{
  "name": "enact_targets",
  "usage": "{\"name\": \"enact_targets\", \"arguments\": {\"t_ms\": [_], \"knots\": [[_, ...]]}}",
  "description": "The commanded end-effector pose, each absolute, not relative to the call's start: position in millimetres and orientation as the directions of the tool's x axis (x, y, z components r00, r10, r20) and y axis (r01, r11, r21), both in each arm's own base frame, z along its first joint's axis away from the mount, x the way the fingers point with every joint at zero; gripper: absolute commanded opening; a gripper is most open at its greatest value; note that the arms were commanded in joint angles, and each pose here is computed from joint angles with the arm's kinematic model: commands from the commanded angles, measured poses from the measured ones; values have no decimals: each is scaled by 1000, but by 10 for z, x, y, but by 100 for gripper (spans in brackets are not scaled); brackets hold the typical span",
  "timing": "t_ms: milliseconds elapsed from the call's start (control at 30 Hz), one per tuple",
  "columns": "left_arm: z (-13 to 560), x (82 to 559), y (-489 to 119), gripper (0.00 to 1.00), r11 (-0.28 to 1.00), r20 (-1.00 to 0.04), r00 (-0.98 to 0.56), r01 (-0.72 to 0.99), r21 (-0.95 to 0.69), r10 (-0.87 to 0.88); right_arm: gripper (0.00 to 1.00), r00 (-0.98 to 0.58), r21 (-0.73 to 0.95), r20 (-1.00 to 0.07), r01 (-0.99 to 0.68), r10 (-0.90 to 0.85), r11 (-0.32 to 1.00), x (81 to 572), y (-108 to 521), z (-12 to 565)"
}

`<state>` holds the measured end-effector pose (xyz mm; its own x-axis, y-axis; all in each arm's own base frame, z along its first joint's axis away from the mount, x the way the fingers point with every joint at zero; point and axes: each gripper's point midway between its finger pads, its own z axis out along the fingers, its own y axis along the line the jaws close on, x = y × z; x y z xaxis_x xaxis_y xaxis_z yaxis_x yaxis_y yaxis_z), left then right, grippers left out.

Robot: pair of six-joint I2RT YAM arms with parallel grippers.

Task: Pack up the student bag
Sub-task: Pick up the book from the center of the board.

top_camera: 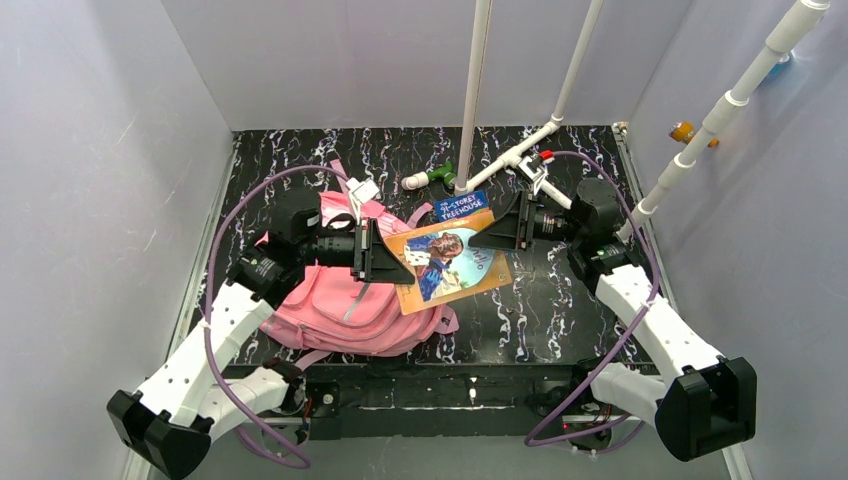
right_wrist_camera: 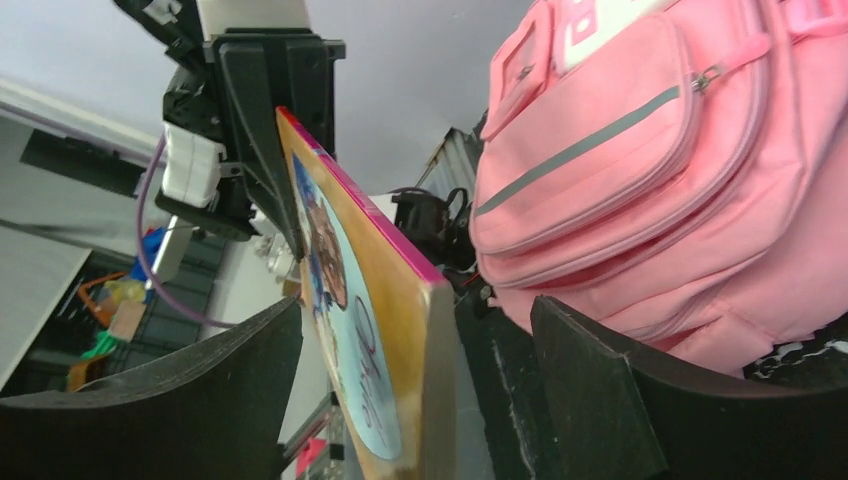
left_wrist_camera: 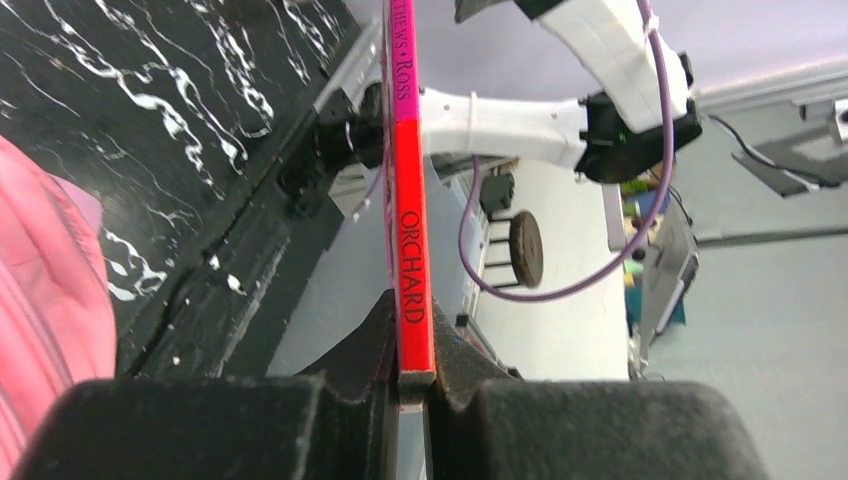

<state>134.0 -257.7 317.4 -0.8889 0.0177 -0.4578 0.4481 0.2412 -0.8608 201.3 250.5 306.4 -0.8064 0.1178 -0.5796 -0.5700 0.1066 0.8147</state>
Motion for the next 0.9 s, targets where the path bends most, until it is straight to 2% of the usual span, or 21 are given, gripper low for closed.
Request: {"name": "enact_targets", "arguments": {"t_ms": [0,100,167,300,400,600,667,733,767,867], "knots": [[3328,1103,-2521,0,142,-507,-850,524,-840,140,86,-795,795,-606,-607,31,-11,1758,2487,3272],[3286,1120,-2530,0,150,-489,-856,512,-846,166,66,-798,797,-603,-603,3,-43,1632,2462,3250],[3239,1141,-2532,0,165,-480,-860,506,-846,173,59,-798,798,-602,-601,-10,-52,1568,2443,3239],[3182,1199,-2519,0,198,-507,-846,531,-824,162,54,-795,792,-607,-606,5,-77,1480,2417,3297],[3151,1275,-2498,0,240,-523,-839,544,-804,149,42,-804,801,-595,-594,10,-78,1449,2409,3283],[3150,1457,-2543,0,274,-511,-852,521,-809,112,39,-809,804,-587,-587,25,-99,1392,2420,3320],[3177,1506,-2552,0,282,-518,-849,523,-804,99,28,-807,801,-589,-589,38,-105,1385,2428,3345],[3199,1545,-2562,0,291,-519,-850,520,-803,89,6,-808,802,-586,-589,61,-98,1417,2438,3358],[3181,1579,-2555,0,314,-513,-854,511,-800,82,1,-809,804,-583,-588,71,-92,1441,2444,3356],[3037,1721,-2455,30,451,-502,-864,467,-761,47,1,-814,812,-572,-579,98,-69,1523,2464,3347]]}}
